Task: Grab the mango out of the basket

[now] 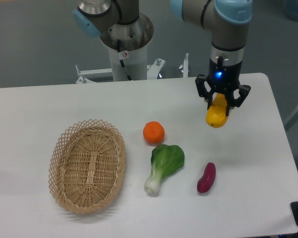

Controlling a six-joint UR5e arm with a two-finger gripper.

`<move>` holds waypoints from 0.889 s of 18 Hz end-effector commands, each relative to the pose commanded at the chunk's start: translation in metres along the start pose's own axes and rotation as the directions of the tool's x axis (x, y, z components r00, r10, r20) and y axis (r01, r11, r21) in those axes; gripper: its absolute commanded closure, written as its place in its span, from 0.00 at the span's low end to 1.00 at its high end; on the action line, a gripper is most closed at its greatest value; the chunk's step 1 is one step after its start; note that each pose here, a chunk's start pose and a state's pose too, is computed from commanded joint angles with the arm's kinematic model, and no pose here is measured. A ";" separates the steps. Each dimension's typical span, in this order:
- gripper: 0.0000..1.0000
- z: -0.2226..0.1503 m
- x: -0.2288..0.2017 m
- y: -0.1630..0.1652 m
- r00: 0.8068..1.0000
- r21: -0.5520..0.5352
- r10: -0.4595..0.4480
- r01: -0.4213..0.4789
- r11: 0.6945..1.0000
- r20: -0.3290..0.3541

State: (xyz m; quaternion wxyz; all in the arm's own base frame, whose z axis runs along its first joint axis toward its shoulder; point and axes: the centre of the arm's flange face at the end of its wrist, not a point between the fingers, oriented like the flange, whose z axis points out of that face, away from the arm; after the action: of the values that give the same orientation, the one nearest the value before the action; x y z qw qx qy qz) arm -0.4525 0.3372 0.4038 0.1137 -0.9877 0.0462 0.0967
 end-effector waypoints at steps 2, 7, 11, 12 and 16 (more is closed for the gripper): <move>0.58 0.000 0.000 0.000 1.000 0.001 0.000 0.000 1.000 0.000; 0.58 0.000 0.000 -0.001 1.000 0.005 0.000 0.000 1.000 0.002; 0.58 0.000 0.002 -0.004 1.000 0.007 0.006 -0.006 1.000 0.001; 0.58 -0.001 0.002 -0.006 1.000 0.009 0.008 -0.008 1.000 0.004; 0.58 0.000 0.001 -0.002 1.000 0.002 0.004 -0.004 1.000 0.003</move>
State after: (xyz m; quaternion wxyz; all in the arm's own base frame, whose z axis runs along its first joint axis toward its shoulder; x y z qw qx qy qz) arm -0.4511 0.3393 0.4037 0.1147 -0.9873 0.0479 0.0985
